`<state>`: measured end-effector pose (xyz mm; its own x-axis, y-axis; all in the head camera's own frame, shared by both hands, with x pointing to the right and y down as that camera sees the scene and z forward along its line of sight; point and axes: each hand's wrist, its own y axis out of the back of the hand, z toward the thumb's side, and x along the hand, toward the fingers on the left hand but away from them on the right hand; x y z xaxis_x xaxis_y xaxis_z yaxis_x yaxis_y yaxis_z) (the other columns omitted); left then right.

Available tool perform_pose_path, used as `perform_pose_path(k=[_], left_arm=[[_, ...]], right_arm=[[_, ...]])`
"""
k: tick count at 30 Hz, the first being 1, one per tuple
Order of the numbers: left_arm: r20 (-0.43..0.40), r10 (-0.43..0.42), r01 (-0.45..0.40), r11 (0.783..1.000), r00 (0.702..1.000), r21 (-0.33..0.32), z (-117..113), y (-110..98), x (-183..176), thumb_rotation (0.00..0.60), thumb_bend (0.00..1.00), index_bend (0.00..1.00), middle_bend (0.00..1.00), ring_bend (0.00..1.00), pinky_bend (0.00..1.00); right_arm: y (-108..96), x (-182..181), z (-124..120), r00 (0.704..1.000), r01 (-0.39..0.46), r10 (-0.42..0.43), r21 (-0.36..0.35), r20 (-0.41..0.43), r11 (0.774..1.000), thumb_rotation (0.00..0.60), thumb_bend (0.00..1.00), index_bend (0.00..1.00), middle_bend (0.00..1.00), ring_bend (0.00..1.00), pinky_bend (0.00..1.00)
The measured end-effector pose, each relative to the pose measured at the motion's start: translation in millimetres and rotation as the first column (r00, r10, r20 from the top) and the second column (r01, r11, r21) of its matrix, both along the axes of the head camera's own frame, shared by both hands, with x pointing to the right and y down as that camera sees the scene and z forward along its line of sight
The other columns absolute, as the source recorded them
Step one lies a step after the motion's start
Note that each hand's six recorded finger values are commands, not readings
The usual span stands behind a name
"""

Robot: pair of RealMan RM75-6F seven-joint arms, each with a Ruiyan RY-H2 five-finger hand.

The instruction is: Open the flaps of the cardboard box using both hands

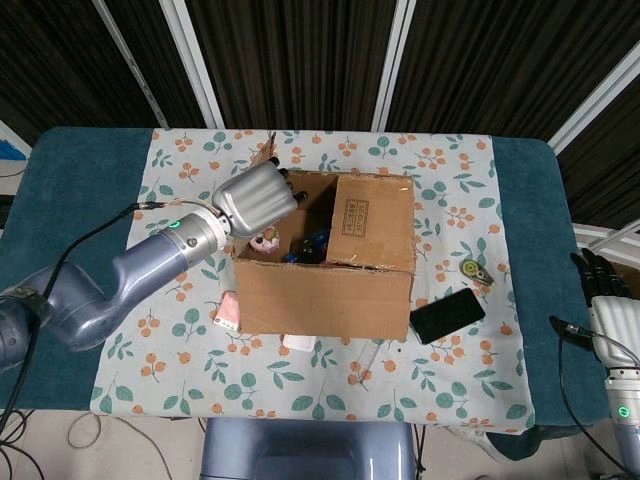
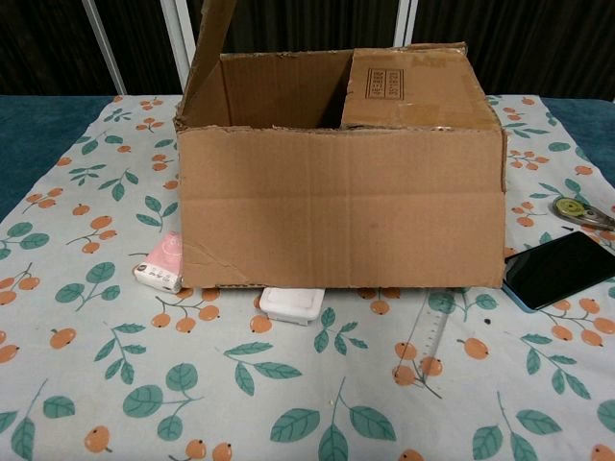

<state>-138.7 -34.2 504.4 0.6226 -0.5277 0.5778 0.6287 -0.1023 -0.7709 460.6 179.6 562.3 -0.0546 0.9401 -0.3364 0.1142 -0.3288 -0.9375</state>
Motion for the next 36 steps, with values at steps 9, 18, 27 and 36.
perform_pose_path(k=[9,18,27,36], left_arm=[[0.043,-0.048,0.046,0.998,0.998,0.035,-19.0,1.4,-53.2,0.6,0.7,0.23,0.45,0.34,0.37],[0.108,-0.118,0.116,0.993,0.987,0.026,-19.1,12.5,-113.3,0.6,0.7,0.23,0.45,0.34,0.37],[0.155,-0.207,0.213,0.977,0.966,-0.024,0.8,29.3,-165.1,0.6,0.69,0.23,0.44,0.33,0.37],[0.032,-0.349,0.35,0.936,0.937,-0.038,8.3,46.5,-194.4,0.6,0.15,0.03,0.1,0.06,0.19]], right_arm=[[0.7,-1.2,-0.1,1.0,0.009,-0.009,-0.002,-0.003,1.0,0.6,0.31,0.0,0.0,0.0,0.21],[0.8,-1.1,-0.3,1.0,0.009,-0.009,-0.003,-0.005,1.0,0.6,0.31,0.0,0.0,0.0,0.21],[1.3,-2.0,-0.8,1.0,0.015,-0.015,-0.005,-0.01,1.0,0.6,0.31,0.0,0.0,0.0,0.21],[1.1,-2.7,-1.7,1.0,0.016,-0.016,-0.004,-0.011,1.0,0.6,0.31,0.0,0.0,0.0,0.21]])
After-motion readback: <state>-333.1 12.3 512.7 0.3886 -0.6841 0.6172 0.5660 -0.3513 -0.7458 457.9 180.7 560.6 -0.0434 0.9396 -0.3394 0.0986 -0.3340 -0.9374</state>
